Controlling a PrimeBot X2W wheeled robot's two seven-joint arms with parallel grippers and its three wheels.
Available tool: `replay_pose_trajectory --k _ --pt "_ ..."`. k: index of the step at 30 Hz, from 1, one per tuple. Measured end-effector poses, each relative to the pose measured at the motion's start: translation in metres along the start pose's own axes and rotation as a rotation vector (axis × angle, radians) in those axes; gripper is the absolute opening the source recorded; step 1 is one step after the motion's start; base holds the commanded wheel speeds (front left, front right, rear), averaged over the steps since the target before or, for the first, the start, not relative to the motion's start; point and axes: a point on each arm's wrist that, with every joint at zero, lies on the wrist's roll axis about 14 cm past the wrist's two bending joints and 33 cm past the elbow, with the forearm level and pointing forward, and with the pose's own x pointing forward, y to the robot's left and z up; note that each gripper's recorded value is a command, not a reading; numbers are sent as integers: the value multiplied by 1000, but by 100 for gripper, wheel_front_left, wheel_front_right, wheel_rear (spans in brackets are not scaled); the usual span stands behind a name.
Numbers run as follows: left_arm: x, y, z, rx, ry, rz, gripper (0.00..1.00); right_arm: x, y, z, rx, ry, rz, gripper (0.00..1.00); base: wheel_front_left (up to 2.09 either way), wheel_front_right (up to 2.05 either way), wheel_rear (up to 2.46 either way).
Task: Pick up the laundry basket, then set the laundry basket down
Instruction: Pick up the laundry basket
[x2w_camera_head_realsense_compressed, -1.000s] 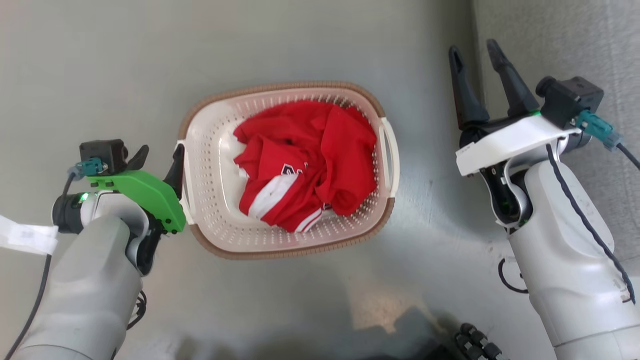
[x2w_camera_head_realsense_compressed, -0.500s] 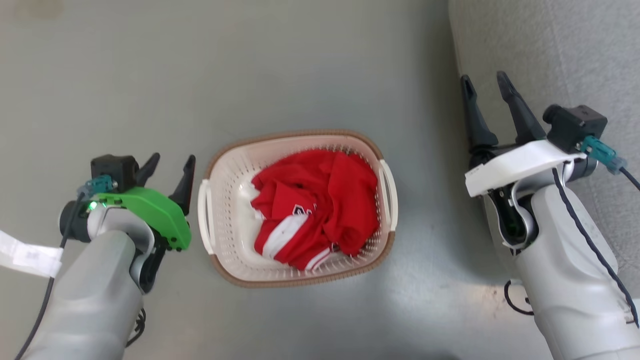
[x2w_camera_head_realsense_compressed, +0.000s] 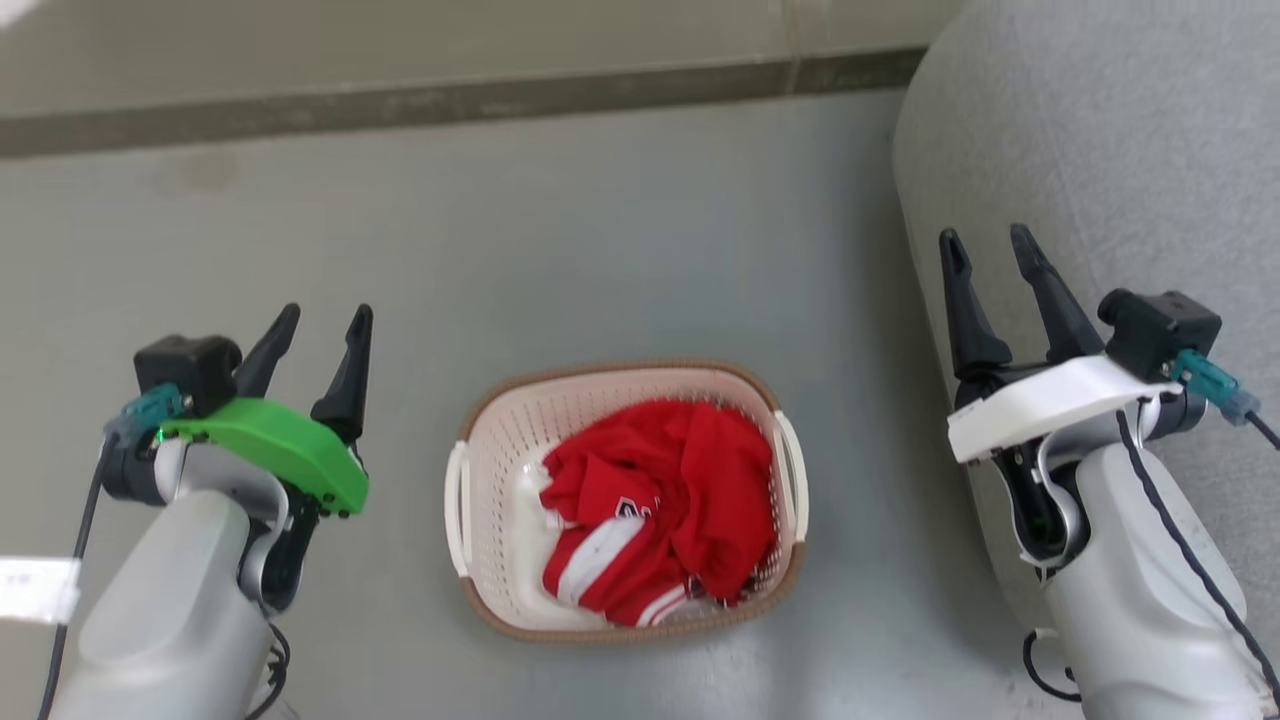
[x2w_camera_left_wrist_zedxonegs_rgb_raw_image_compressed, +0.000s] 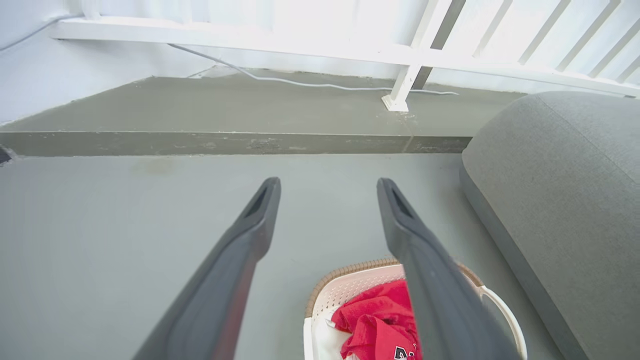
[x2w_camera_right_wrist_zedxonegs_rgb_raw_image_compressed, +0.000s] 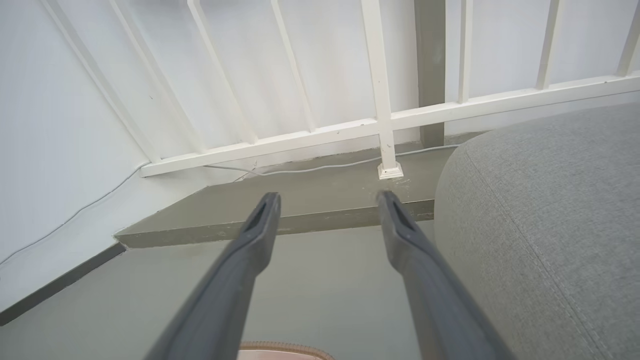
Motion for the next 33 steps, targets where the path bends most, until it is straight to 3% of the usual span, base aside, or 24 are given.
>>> replay_pose_trajectory --k 11,33 --pt "-34 -15 51 69 -169 -4 100 -20 8 47 -16 -130 12 100 0 0 0" --pt "-62 -25 49 80 -217 8 100 -35 2 49 -34 -142 -9 100 0 0 0"
